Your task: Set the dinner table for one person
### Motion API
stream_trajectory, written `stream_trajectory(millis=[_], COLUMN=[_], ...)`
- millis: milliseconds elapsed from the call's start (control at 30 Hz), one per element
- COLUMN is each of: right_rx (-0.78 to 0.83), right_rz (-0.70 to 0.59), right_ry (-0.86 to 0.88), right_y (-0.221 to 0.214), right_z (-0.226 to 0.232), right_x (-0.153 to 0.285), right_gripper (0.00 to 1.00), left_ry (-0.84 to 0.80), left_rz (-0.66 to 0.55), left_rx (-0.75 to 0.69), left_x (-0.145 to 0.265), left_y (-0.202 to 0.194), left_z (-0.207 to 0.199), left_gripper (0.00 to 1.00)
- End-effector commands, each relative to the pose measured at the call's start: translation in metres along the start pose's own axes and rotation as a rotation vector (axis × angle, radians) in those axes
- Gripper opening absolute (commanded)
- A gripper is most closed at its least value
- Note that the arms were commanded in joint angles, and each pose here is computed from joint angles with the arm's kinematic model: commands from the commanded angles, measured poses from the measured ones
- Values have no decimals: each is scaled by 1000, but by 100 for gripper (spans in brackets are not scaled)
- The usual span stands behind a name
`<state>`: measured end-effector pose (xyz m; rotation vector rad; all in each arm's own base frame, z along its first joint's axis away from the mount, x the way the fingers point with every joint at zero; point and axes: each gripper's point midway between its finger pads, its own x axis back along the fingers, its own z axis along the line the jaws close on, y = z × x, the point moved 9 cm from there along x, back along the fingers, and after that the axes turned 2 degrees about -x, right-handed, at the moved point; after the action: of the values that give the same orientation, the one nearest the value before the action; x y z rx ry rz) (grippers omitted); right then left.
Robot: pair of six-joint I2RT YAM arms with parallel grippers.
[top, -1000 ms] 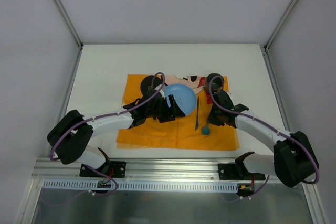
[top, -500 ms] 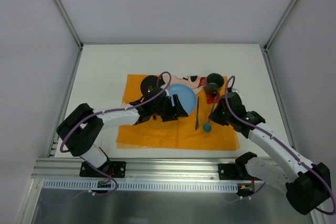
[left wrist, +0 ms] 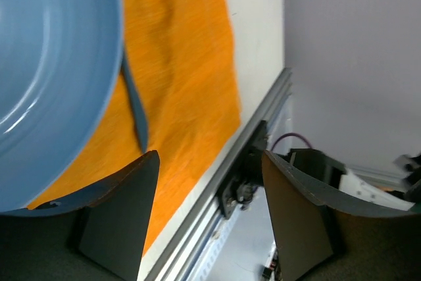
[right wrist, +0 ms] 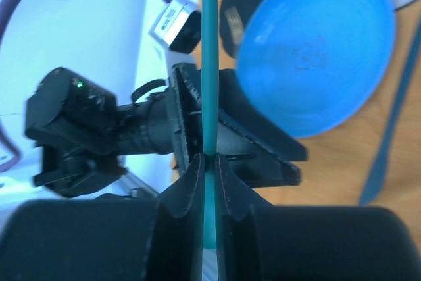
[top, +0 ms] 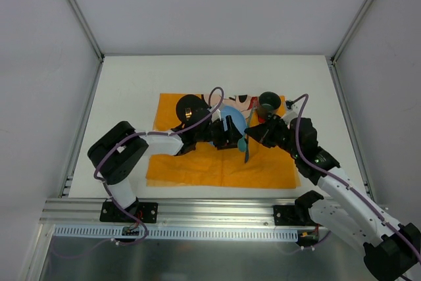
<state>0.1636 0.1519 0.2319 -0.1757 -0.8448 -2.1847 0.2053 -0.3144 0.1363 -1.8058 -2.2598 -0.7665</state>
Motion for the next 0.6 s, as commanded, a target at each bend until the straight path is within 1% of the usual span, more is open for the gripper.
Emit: stream_trajectory(millis=[0,100,233,433,567], right_rx=[-71,-87,-120,-144,-179], right_rz=[-69,-53,-36,36,65], right_ry=[270,307,348,299,263], right_y=[7,4,-6,-22,-40], right_z=[30,32,30,19,-3], right_x=[5,5,2,0,1], right_gripper=[0,1,1,0,1], left_ry=[-187,-236,-260,-263,-249], left_rz=[-44,-53,-68,-77,-87], left_rx=[-1,4,-6,-11,-11], left_x=[-3,-4,-5,-5,-2], left_y=[10,11,14,17,20], left_z=[-22,-27,-30,-29,-24], left_gripper=[64,63,63,63,63])
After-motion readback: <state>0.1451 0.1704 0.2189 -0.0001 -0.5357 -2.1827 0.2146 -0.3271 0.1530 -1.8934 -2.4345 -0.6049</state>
